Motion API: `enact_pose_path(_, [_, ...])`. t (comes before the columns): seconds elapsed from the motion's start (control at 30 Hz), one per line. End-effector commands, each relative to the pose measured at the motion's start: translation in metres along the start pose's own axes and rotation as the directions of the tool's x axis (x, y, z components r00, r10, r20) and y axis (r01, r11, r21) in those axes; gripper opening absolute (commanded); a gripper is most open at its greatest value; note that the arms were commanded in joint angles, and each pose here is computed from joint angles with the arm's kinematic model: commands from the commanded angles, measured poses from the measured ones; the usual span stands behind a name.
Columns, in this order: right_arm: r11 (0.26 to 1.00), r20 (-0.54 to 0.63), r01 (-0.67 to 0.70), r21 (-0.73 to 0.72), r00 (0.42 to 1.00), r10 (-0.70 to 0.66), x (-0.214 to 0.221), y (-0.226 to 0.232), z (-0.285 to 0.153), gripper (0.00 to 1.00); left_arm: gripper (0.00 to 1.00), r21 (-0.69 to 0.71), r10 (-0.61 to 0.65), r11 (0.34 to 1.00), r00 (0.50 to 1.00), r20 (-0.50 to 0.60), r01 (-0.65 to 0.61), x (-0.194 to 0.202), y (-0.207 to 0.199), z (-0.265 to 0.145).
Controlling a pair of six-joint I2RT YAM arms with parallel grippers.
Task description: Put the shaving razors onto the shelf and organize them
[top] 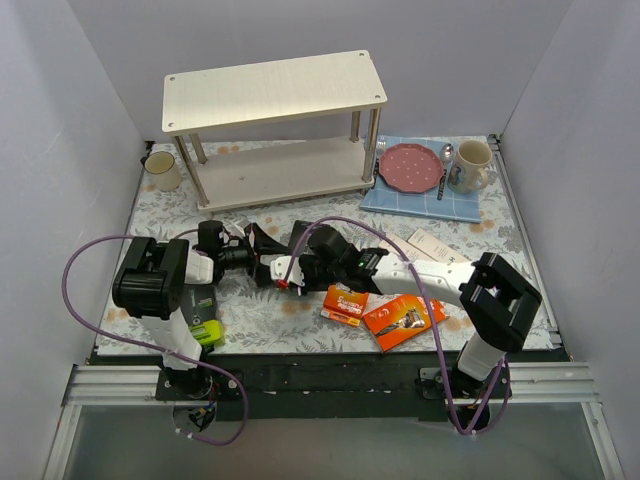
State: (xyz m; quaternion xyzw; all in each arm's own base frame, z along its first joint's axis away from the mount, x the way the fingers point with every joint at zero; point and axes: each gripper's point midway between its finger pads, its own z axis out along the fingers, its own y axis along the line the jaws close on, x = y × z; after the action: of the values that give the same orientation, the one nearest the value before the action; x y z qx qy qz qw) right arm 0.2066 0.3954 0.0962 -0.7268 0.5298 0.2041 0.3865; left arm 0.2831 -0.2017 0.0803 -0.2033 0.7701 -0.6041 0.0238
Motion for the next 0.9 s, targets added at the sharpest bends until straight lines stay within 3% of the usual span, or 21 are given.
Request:
enact_pose_path(0.0, [0.999, 0.105, 0.018, 0.028, 0.994, -0.021, -0.037, -0.02, -0.008, 0.01, 0.86, 0.001, 0.029, 1.0, 0.997, -0.068, -0.029, 0.011, -0.004, 0.002])
enact_pose_path(0.17, [1.0, 0.115, 0.017, 0.009, 0.993, -0.018, -0.043, -0.022, -0.007, 0.01, 0.79, 0.002, 0.039, 0.999, 0.993, -0.114, -0.039, 0.017, -0.003, 0.012])
enact_pose_path(0.33, [1.0, 0.14, 0.026, -0.005, 0.99, -0.026, -0.05, -0.019, -0.006, 0.01, 0.52, 0.044, 0.086, 0.996, 0.99, -0.112, -0.082, 0.019, -0.015, 0.012])
enact_pose_path(0.4, [0.999, 0.128, 0.027, -0.025, 0.991, -0.024, -0.047, -0.015, -0.006, 0.01, 0.48, 0.053, 0.116, 0.992, 0.988, -0.102, -0.111, 0.019, -0.02, 0.01])
enact_pose_path(0.47, [1.0, 0.121, 0.023, -0.018, 0.992, -0.021, -0.049, -0.018, -0.009, 0.11, 0.43, 0.064, 0.139, 0.989, 0.986, -0.09, -0.133, 0.02, -0.024, 0.008])
enact_pose_path(0.53, [0.999, 0.101, -0.022, 0.035, 0.995, 0.018, -0.051, -0.031, -0.021, 0.36, 0.36, 0.096, 0.198, 0.977, 0.977, -0.082, -0.19, 0.023, -0.035, 0.001])
enact_pose_path(0.57, [0.997, 0.097, -0.048, 0.063, 0.994, 0.041, -0.049, -0.041, -0.029, 0.4, 0.35, 0.104, 0.221, 0.972, 0.972, -0.079, -0.212, 0.025, -0.039, -0.001])
enact_pose_path(0.73, [0.949, 0.121, -0.258, 0.18, 0.963, 0.239, -0.049, -0.09, -0.081, 0.47, 0.33, 0.168, 0.411, 0.901, 0.911, -0.025, -0.401, 0.043, -0.073, -0.02])
enact_pose_path(0.87, [0.883, 0.172, -0.37, 0.289, 0.927, 0.333, -0.039, -0.138, -0.117, 0.48, 0.32, 0.164, 0.446, 0.879, 0.894, 0.042, -0.447, 0.039, -0.082, -0.04])
